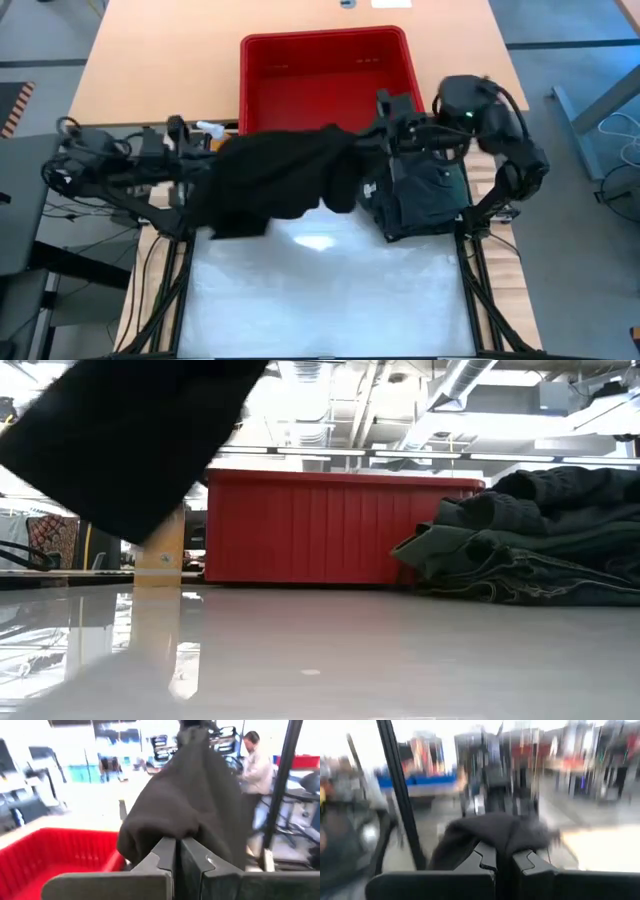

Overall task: Fold Laundry from Bin
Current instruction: Remove the black shirt from the red bin

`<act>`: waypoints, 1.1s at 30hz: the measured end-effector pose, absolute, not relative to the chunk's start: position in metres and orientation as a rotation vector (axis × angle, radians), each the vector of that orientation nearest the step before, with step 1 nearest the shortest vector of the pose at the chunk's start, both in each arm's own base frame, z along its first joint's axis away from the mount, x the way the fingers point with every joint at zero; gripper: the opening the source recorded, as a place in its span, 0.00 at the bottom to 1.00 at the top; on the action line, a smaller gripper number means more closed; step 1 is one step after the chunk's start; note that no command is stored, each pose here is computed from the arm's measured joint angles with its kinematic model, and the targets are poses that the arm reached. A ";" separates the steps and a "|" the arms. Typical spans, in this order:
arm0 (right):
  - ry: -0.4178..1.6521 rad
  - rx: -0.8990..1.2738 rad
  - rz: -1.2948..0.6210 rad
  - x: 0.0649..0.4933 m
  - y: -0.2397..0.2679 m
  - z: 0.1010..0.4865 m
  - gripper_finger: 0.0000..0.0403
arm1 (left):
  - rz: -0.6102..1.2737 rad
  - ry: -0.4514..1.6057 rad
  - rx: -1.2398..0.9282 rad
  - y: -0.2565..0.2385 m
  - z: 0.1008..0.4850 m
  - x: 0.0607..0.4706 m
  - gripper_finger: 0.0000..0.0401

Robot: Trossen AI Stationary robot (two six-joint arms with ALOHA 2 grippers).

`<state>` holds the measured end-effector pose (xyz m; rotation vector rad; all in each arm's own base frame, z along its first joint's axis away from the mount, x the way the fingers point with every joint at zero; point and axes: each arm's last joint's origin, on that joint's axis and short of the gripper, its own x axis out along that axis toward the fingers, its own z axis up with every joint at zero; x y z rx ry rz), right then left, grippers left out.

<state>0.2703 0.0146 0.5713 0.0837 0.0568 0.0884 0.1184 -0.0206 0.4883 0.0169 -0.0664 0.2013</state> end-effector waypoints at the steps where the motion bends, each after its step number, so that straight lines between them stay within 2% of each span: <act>1: 0.168 0.099 0.083 0.269 0.013 0.561 0.07 | 0.188 -0.039 -0.001 -0.020 0.488 0.116 0.00; 4: 0.504 0.183 0.065 0.267 0.016 0.524 0.07 | 0.115 0.152 -0.073 -0.026 0.468 0.123 0.00; 8: 0.932 0.263 0.030 0.277 0.040 0.466 0.07 | 0.061 0.444 -0.174 -0.045 0.421 0.146 0.00; 14: 1.313 0.323 -0.025 0.287 0.095 0.377 0.14 | -0.069 0.685 -0.273 -0.097 0.327 0.190 0.00; 20: 1.491 0.435 -0.006 0.280 0.139 0.299 0.25 | -0.085 0.885 -0.369 -0.121 0.227 0.205 0.00; 23: 1.544 0.542 0.072 0.277 0.154 0.270 0.30 | -0.088 0.899 -0.455 -0.123 0.199 0.206 0.00; 28: 1.598 0.662 0.142 0.271 0.169 0.251 0.42 | -0.215 0.893 -0.549 -0.129 0.188 0.208 0.02; 33: 1.625 0.670 0.196 0.264 0.182 0.252 0.50 | -0.336 0.960 -0.470 -0.121 0.209 0.205 0.13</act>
